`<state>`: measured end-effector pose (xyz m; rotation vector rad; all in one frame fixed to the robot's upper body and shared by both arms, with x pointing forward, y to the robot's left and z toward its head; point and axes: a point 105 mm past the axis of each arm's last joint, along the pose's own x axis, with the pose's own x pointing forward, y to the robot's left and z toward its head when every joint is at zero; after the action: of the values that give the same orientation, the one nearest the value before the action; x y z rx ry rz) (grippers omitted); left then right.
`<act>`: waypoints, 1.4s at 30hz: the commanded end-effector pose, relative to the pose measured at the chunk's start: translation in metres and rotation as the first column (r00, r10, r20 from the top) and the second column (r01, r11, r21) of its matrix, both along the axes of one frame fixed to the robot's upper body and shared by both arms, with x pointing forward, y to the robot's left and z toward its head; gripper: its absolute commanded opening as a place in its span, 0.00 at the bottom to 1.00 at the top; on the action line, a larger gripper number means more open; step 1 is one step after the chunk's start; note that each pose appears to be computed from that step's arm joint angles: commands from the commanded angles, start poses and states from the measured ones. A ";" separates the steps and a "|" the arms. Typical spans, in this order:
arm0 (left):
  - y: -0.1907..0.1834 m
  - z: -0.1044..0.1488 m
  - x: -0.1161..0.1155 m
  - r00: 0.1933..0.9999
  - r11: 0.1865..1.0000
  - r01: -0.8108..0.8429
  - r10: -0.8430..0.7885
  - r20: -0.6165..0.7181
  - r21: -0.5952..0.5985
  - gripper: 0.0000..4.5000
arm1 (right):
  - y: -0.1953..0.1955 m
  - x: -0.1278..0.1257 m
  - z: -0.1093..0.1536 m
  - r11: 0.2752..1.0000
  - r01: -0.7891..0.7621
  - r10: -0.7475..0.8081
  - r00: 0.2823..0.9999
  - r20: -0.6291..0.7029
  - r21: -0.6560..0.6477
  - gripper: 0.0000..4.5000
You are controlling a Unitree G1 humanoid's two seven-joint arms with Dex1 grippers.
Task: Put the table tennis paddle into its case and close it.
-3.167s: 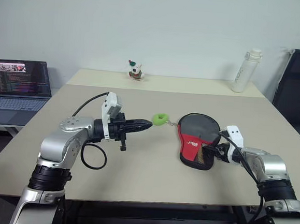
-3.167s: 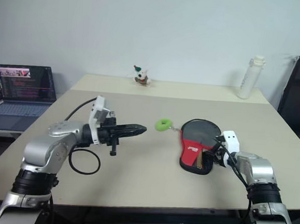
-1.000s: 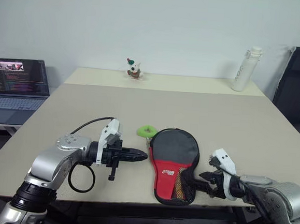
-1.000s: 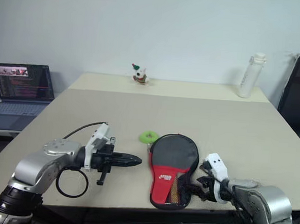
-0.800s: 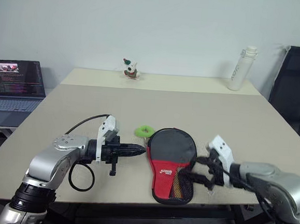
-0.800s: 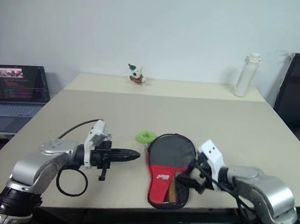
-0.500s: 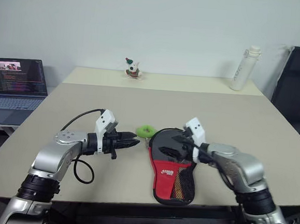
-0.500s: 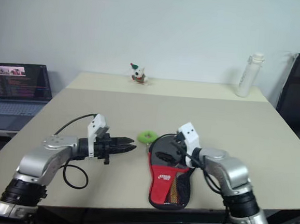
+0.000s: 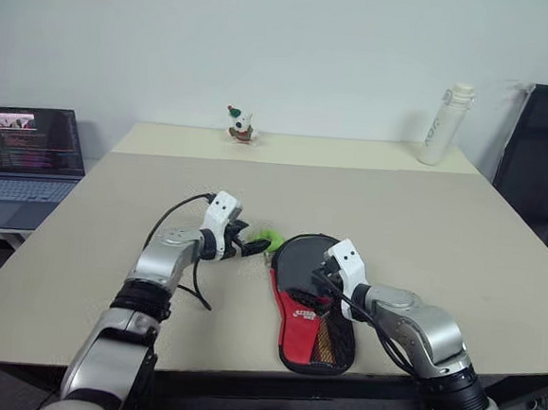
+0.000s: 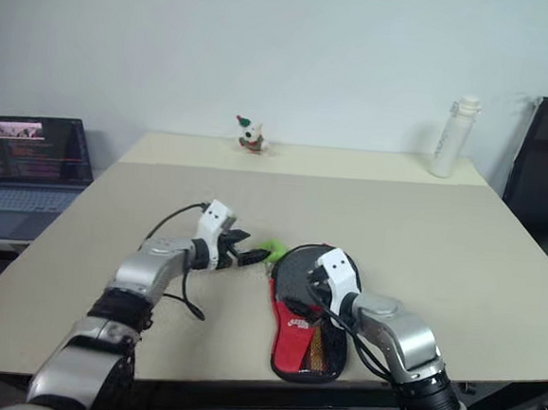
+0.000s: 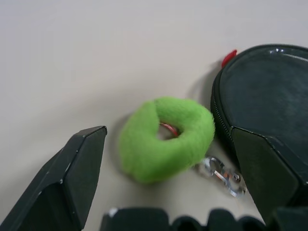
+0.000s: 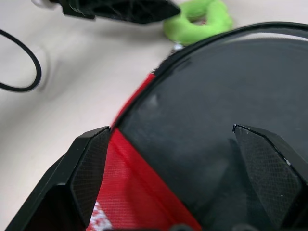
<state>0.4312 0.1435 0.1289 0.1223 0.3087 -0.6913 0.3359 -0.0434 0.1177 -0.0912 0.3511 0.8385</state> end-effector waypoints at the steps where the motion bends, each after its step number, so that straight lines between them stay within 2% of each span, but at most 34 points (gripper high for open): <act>1: 0.002 -0.006 0.011 0.998 0.999 -0.045 0.046 -0.032 0.005 1.00 | 0.004 0.002 0.016 1.000 0.009 -0.010 0.998 0.054 0.025 1.00; 9: 0.002 -0.025 0.013 0.994 0.997 -0.068 0.069 -0.090 0.024 1.00 | 0.000 0.004 0.016 0.999 0.041 -0.041 0.997 0.068 0.012 1.00; 10: 0.002 -0.026 0.012 0.994 0.998 -0.065 0.067 -0.091 0.022 0.96 | 0.000 0.004 0.016 0.999 0.042 -0.043 0.997 0.070 0.010 1.00; 12: 0.001 -0.028 0.011 0.993 0.998 -0.059 0.060 -0.097 0.015 0.87 | 0.000 0.004 0.017 0.999 0.045 -0.046 0.996 0.073 0.012 1.00; 19: 0.004 -0.033 0.009 0.992 0.998 -0.067 0.066 -0.110 -0.004 0.30 | 0.009 0.017 0.031 0.998 0.050 -0.055 0.993 0.105 0.050 1.00; 23: 0.004 -0.030 0.010 0.992 0.997 -0.071 0.069 -0.103 -0.016 0.02 | 0.017 0.024 0.025 0.998 0.045 -0.049 0.994 0.095 0.041 1.00; 27: -0.003 -0.019 0.016 0.995 0.997 -0.082 0.081 -0.063 -0.016 0.01 | 0.017 0.024 -0.001 0.999 0.041 -0.041 0.999 0.036 -0.023 1.00; 30: -0.006 -0.001 0.028 0.990 0.989 -0.138 0.137 0.026 0.045 0.01 | 0.011 0.012 -0.023 0.997 0.009 -0.011 0.999 -0.035 -0.072 1.00; 35: -0.012 0.023 0.043 0.965 0.967 -0.234 0.218 0.147 0.099 0.01 | 0.007 -0.007 -0.042 0.992 -0.046 0.034 0.994 -0.105 -0.119 1.00; 42: -0.048 0.044 0.049 0.946 0.960 -0.226 0.177 0.272 0.162 0.01 | 0.008 -0.036 -0.064 0.981 -0.113 0.082 0.979 -0.189 -0.158 1.00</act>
<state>0.4727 0.1068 0.1381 0.3031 0.2517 -0.4430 0.3210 -0.0335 0.0937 -0.1860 0.4075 0.8869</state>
